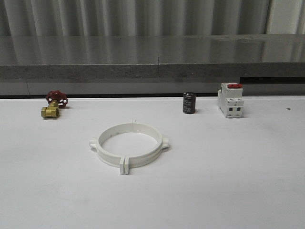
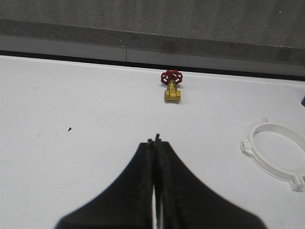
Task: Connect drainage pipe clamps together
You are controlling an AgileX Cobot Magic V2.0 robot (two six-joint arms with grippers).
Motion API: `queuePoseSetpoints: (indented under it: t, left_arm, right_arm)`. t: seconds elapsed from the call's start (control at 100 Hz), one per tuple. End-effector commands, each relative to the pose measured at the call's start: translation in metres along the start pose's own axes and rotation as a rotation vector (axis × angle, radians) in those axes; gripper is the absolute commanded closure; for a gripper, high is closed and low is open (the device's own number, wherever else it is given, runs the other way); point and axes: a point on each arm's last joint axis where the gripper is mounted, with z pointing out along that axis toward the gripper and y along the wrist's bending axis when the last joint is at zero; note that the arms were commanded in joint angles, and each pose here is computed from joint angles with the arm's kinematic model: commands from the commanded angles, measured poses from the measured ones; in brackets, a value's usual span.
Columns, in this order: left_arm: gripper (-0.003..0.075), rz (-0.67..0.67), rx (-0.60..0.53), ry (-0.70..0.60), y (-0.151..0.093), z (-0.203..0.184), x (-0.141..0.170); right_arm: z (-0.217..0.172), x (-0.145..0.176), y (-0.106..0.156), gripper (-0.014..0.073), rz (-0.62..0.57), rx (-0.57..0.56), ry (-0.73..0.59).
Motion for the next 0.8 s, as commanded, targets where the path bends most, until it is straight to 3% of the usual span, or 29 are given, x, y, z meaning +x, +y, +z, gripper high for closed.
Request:
queuePoseSetpoints:
  t: [0.0, 0.51, 0.79]
  left_arm:
    - [0.0740, -0.006, 0.025, -0.081, -0.003, -0.003, -0.013]
    - [0.0740, -0.006, 0.025, -0.081, -0.003, -0.003, -0.013]
    - [0.0740, -0.006, 0.025, -0.081, -0.003, -0.003, -0.013]
  right_arm:
    - [-0.005, -0.011, 0.000, 0.0663, -0.025, -0.002, -0.077]
    - [-0.010, -0.011, -0.002, 0.0663, -0.016, -0.014, -0.106]
    - [-0.018, 0.007, -0.001, 0.0663, -0.118, -0.166, -0.306]
